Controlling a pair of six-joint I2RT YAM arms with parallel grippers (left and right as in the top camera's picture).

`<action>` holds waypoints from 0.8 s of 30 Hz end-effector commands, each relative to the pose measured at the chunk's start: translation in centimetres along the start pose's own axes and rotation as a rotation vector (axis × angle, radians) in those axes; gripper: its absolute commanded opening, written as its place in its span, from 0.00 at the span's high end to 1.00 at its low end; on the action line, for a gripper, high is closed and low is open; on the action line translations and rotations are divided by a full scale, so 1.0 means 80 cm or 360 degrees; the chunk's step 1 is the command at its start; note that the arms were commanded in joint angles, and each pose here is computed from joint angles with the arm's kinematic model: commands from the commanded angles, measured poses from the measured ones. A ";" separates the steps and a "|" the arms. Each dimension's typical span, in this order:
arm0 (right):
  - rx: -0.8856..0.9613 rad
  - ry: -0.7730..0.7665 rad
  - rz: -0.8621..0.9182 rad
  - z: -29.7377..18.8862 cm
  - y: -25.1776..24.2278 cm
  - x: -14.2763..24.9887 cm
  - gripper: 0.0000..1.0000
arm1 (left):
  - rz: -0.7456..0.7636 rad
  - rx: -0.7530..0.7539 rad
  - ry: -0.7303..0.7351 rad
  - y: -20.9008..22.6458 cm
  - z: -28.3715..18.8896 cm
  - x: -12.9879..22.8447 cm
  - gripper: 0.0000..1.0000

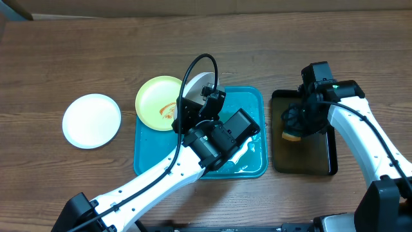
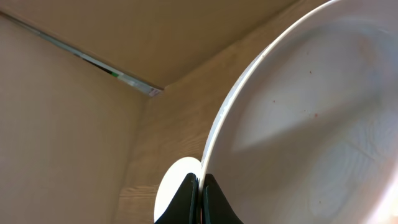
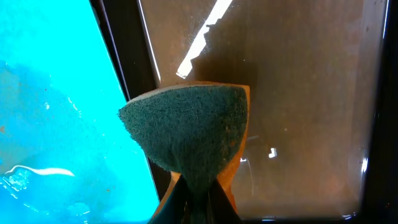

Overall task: Clean dirty plates on tray and stack at the side
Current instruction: 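Lift the plate off the tray and carry it left with left gripper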

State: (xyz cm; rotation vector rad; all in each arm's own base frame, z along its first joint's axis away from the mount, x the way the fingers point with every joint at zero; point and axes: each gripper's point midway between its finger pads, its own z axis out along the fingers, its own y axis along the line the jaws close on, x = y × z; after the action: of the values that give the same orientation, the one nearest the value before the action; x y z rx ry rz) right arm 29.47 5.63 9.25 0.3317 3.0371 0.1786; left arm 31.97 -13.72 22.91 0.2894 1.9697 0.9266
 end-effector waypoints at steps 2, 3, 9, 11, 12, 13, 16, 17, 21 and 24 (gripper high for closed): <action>-0.0009 -0.0044 0.0003 -0.008 0.002 -0.007 0.96 | -0.0030 -0.0076 -0.0048 0.011 -0.005 -0.014 0.96; -0.0009 -0.0044 0.0003 -0.008 0.002 -0.007 0.96 | -0.0030 -0.0076 -0.0048 0.011 -0.005 -0.014 0.96; -0.0008 -0.0041 0.0004 -0.008 0.002 -0.006 0.96 | -0.0029 -0.0071 -0.0046 0.010 -0.005 -0.014 0.96; -0.0008 -0.0040 0.0004 -0.008 0.002 -0.006 0.96 | -0.0036 -0.0061 -0.0043 0.009 -0.004 -0.013 0.96; -0.0008 -0.0040 0.0004 -0.008 0.002 -0.006 0.96 | -0.0036 -0.0042 -0.0037 0.006 -0.004 -0.013 0.96; -0.0008 -0.0040 0.0004 -0.008 0.002 -0.006 0.96 | -0.0036 -0.0015 -0.0027 0.003 -0.004 -0.011 0.96; -0.0008 -0.0041 0.0004 -0.008 0.002 -0.006 0.96 | -0.0061 0.0049 0.0008 -0.005 -0.001 -0.007 0.96; -0.0007 -0.0042 0.0003 -0.008 0.002 -0.006 0.96 | -0.0081 0.0060 0.0022 -0.005 0.000 -0.004 0.96; -0.0016 -0.0070 0.0001 -0.008 0.003 -0.012 0.96 | -0.0171 0.0167 0.0149 -0.010 0.007 0.015 0.96; -0.0033 -0.0116 -0.0003 -0.009 0.007 -0.021 0.96 | -0.0315 0.0253 0.0318 -0.004 0.016 0.039 0.96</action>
State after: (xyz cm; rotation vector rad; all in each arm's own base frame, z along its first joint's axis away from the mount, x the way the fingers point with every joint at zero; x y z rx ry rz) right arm 30.13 5.72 9.33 0.3263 3.0107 0.1870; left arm 31.40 -12.60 20.57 0.2867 2.1102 0.8735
